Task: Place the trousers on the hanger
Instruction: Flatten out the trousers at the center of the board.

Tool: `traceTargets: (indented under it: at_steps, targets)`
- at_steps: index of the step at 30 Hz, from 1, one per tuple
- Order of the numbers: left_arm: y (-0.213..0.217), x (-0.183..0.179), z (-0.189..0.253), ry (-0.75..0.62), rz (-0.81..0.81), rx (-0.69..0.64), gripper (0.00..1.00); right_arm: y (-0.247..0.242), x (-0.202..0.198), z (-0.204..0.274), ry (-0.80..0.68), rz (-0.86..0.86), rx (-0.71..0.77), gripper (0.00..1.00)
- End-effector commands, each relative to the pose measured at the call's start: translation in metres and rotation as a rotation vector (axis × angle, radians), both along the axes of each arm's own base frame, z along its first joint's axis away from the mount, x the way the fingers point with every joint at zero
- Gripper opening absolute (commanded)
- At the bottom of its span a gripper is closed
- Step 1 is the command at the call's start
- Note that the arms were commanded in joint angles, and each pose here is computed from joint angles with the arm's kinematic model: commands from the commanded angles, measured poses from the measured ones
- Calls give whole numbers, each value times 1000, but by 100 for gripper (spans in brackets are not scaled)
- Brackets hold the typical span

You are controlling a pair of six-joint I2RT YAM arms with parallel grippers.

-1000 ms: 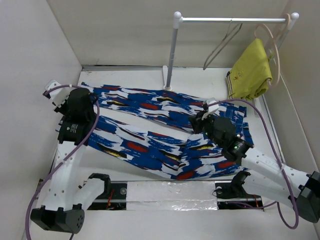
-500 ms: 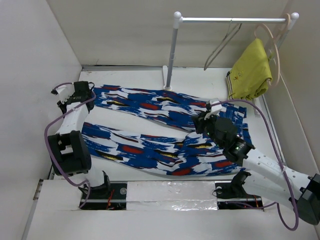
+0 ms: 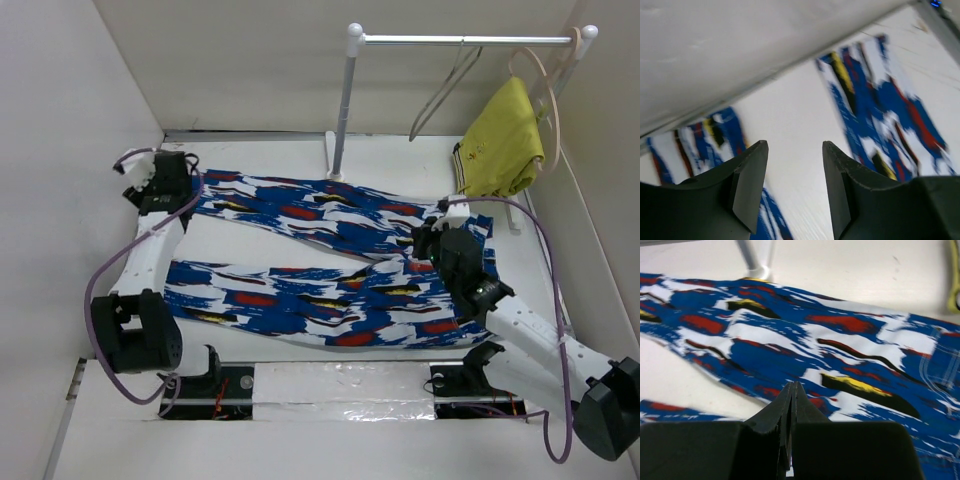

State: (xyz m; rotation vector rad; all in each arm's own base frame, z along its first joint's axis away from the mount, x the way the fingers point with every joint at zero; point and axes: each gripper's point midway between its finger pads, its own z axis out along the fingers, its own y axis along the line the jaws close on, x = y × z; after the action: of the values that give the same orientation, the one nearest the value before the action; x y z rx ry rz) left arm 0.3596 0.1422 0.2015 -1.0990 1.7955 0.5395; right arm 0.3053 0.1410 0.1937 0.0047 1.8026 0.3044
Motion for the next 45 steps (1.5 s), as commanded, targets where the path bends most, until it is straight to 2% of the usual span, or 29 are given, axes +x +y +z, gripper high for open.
traceTargets:
  at_steps: [1,3,4,5,6,8,9,10,12,13,14,18,21,26,35,36,37,38,40,44,45]
  targets:
    - [-54,28,35,-146,-156,-47,45,-21,8,-4,13,-87,33,0]
    - [-100,38,35,-170,-303,-97,43,-45,12,-9,24,-174,45,4]
    - [-127,42,40,-205,-379,-115,38,-54,13,-11,31,-208,56,9]
    - [-180,39,30,-191,-515,-150,37,-60,15,-15,40,-233,79,16]
    - [-205,37,25,-196,-564,-179,36,-79,18,-24,51,-282,85,27]
    - [-257,19,-3,-147,-682,-223,34,-88,24,-35,85,-275,130,35]
    - [-270,12,-14,-136,-712,-244,33,-111,28,-43,104,-328,147,41]
    - [-281,9,-24,-145,-730,-278,32,-120,29,-50,127,-339,164,43]
    - [-289,-10,-63,-67,-772,-312,31,-127,30,-73,208,-313,217,45]
    - [-288,-13,-71,-60,-775,-311,31,-150,29,-82,223,-373,235,45]
    - [-282,-25,-93,-10,-775,-306,31,-153,27,-97,274,-367,259,45]
    - [-295,-51,-121,30,-852,-317,35,-176,23,-116,332,-428,287,47]
    - [-307,-65,-140,86,-907,-303,39,-190,25,-117,345,-489,265,54]
    - [-314,-73,-163,168,-930,-212,43,-202,22,-124,389,-539,245,54]
    - [-325,-80,-188,225,-994,-245,40,-195,18,-144,472,-495,253,49]
    - [-324,-82,-191,231,-997,-246,38,-194,17,-145,477,-491,254,49]
    - [-325,-82,-193,224,-1001,-250,24,-194,18,-145,474,-488,253,49]
    - [-325,-82,-195,226,-998,-254,14,-193,19,-144,473,-478,253,49]
    - [-325,-82,-203,245,-988,-254,0,-192,22,-145,474,-467,256,45]
    - [-320,-62,-191,201,-915,-190,0,-193,33,-145,460,-455,299,34]
    - [-325,-51,-181,167,-905,-183,0,-193,38,-142,447,-450,309,27]
